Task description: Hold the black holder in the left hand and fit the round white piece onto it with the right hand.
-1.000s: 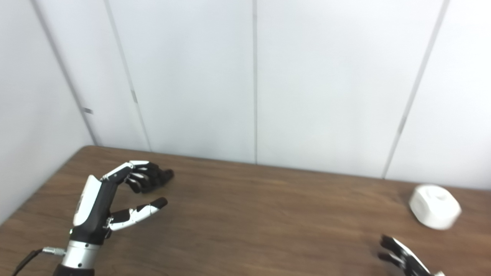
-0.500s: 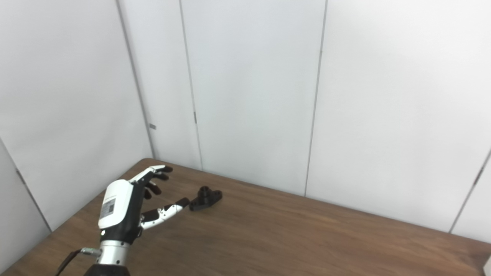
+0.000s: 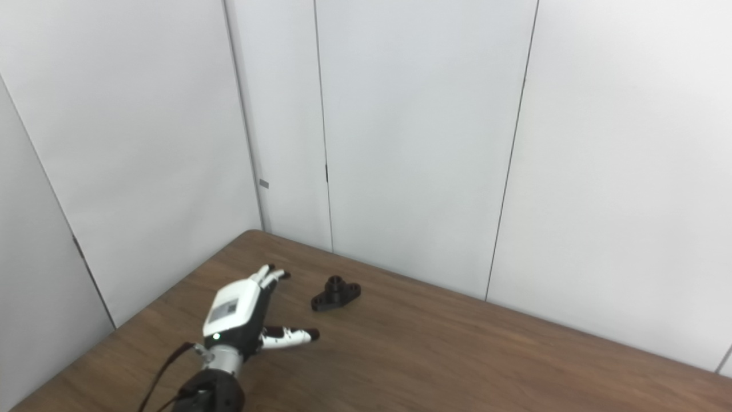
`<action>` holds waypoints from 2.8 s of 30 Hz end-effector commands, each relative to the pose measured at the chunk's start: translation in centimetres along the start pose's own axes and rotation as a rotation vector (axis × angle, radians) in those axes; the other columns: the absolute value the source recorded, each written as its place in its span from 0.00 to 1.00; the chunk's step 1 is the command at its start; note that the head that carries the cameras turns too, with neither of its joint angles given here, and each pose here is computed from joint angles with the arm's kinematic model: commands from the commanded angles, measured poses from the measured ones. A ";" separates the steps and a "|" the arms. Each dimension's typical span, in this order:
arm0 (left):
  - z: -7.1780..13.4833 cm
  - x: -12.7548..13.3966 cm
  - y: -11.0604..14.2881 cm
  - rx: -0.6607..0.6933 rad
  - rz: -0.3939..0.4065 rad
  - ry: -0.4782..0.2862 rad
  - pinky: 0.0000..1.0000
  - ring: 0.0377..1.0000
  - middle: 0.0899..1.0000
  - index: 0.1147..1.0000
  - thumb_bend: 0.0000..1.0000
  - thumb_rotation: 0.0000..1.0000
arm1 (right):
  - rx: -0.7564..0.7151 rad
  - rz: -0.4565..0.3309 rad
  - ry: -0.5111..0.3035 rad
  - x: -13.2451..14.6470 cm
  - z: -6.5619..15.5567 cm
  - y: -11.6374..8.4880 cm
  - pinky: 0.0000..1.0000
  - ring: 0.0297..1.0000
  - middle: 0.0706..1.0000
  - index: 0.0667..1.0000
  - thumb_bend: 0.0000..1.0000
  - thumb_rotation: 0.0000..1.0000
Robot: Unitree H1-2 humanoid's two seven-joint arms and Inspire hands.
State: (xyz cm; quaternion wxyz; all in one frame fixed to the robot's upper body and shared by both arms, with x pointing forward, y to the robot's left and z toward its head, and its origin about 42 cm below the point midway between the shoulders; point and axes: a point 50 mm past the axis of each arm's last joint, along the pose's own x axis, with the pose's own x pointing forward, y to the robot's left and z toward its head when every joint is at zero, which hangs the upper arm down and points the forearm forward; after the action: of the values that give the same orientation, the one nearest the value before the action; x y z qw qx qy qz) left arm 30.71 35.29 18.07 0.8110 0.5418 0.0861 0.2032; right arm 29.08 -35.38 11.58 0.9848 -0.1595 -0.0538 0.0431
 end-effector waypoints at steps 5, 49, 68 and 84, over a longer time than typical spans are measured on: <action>1.0 2.6 -0.4 0.085 0.043 -0.017 1.00 1.00 1.00 0.89 1.00 0.53 | -0.010 -0.013 0.100 -2.0 -2.1 -0.3 0.66 0.82 0.88 0.91 0.95 0.72; 2.2 10.8 -6.6 0.034 0.088 0.093 1.00 1.00 1.00 0.73 0.93 0.33 | -0.008 -0.017 0.117 -6.4 -0.9 0.2 0.69 0.83 0.88 0.90 0.93 0.69; 1.5 10.4 -7.5 0.096 0.155 0.115 0.95 0.92 0.86 0.42 0.52 0.05 | -0.006 -0.026 0.100 -6.3 -1.1 0.3 0.68 0.83 0.89 0.90 0.94 0.72; 2.2 8.8 -7.2 0.113 0.078 -0.008 0.98 0.92 0.86 0.42 0.52 0.05 | -0.001 -0.052 0.089 -6.1 -0.6 0.8 0.69 0.83 0.87 0.88 0.94 0.72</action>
State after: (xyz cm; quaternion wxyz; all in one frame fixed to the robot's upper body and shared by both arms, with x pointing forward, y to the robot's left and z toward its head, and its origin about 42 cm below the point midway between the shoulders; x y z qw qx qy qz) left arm 41.46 34.28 12.86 0.7788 0.5739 0.0740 0.2421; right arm 23.91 -35.43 11.60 0.9863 -0.1556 -0.0522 0.0140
